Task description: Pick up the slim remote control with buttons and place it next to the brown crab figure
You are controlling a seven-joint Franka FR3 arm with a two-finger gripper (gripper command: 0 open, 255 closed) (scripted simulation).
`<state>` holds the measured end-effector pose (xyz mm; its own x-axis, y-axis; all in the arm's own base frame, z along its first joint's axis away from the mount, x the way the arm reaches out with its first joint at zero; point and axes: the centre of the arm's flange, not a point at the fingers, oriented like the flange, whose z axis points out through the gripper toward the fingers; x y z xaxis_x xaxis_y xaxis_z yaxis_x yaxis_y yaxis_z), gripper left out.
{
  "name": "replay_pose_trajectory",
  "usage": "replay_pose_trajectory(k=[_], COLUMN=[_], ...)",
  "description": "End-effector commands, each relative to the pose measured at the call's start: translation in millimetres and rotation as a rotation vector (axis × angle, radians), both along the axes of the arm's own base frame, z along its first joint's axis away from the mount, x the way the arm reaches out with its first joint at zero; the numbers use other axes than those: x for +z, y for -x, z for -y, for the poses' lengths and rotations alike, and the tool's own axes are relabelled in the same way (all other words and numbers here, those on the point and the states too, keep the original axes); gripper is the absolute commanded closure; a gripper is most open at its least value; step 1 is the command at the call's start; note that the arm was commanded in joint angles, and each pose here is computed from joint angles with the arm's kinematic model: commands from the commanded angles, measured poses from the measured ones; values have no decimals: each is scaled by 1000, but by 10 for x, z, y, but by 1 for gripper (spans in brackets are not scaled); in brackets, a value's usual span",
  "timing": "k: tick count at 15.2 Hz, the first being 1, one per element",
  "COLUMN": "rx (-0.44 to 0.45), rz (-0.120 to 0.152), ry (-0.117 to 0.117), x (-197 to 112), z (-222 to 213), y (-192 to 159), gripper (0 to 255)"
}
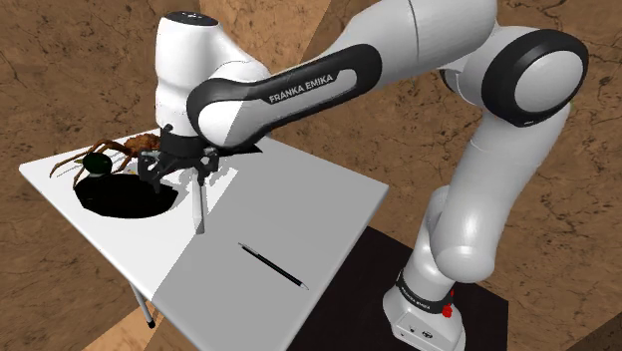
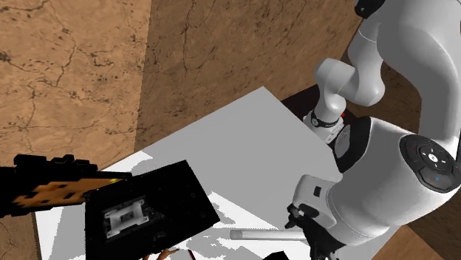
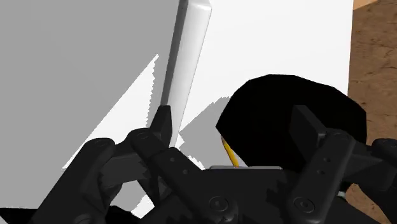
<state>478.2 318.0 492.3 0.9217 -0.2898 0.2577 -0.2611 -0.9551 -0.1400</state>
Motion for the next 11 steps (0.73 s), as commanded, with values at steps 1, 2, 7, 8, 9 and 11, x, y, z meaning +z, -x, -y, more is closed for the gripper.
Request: replay_pose_trajectory(k=[1,2,7,8,9,11], rx=[-181,-251,-251,-251,-251,-251], rz=[218,296,296,296,296,296], ry=[-163,-217,-217,-217,-217,-217], x=[-91,-163,-375,-417,-460,-484], z=[285,384,346,338,330,326], y=[128,192,39,9,-22,-39], gripper=[0,0,0,0,0,0])
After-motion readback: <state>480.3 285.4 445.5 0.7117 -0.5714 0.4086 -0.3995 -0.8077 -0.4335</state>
